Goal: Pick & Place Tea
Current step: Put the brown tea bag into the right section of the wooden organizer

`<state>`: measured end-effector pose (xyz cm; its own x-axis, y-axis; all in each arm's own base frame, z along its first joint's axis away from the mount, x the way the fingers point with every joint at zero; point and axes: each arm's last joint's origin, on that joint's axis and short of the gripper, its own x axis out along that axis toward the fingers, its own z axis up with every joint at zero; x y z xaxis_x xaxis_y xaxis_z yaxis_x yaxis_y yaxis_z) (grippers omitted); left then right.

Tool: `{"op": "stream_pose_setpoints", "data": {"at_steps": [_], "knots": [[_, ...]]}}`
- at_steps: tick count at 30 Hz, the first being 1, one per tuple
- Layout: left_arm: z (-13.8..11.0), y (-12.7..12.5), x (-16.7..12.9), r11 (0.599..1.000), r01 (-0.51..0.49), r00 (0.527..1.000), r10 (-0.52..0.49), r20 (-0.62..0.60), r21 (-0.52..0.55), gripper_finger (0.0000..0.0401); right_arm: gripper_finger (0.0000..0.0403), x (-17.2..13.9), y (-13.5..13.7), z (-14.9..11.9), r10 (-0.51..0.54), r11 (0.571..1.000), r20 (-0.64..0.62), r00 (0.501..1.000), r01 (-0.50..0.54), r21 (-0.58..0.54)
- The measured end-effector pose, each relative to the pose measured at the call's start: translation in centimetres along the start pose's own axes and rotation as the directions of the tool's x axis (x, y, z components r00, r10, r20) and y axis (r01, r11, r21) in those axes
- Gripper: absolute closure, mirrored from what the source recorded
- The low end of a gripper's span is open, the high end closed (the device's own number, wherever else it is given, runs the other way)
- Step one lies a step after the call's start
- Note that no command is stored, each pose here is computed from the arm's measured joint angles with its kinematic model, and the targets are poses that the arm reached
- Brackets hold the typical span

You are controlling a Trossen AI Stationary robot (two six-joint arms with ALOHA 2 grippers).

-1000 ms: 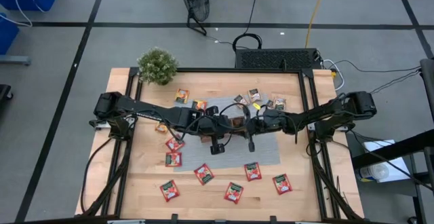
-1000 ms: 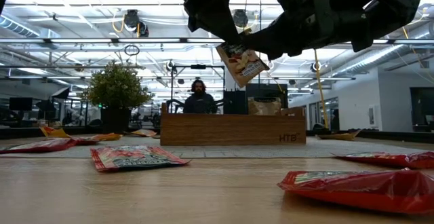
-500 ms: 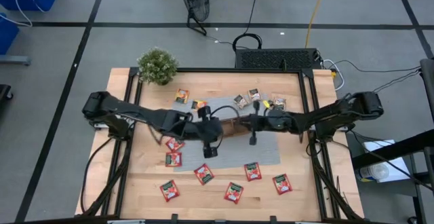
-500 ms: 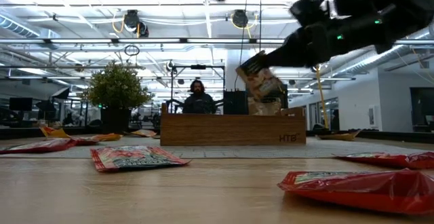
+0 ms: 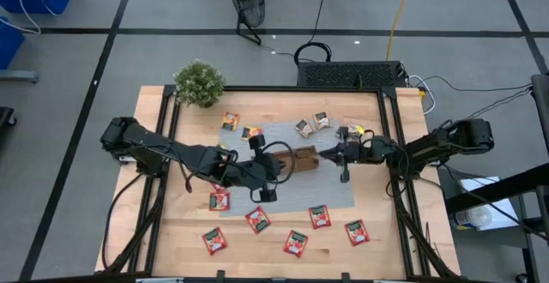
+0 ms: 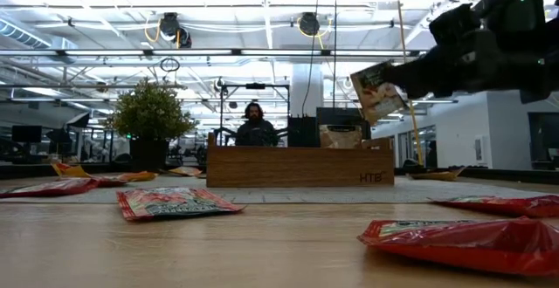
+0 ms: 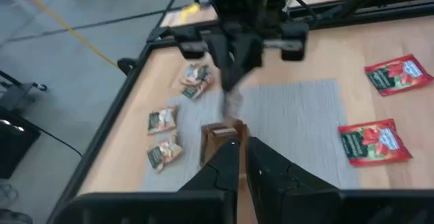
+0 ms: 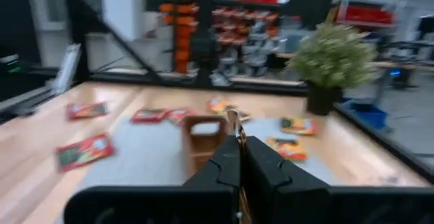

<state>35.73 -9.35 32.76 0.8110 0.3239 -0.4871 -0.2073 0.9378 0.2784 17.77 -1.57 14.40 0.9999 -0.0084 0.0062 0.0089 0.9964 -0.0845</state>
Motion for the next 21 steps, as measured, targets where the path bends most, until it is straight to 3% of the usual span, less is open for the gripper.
{"op": "stream_pose_setpoints", "data": {"at_steps": [7,15,21], "knots": [[0.2,0.5,0.3,1.0,-0.013,1.0,0.013,0.016,0.02,0.036,0.0403,0.6,0.1,-1.1,0.013,1.0,-0.046,0.999,-0.013,0.001],[0.1,0.9,0.6,1.0,-0.023,1.0,0.023,0.005,0.019,0.0359,0.0403,4.2,0.1,-2.0,0.026,1.0,-0.078,0.997,-0.026,0.002],[0.1,0.9,0.6,0.999,-0.021,1.0,0.021,0.003,0.026,0.0359,0.0403,5.8,-0.1,-3.0,-0.07,0.997,-0.123,0.99,0.064,-0.049]]}}
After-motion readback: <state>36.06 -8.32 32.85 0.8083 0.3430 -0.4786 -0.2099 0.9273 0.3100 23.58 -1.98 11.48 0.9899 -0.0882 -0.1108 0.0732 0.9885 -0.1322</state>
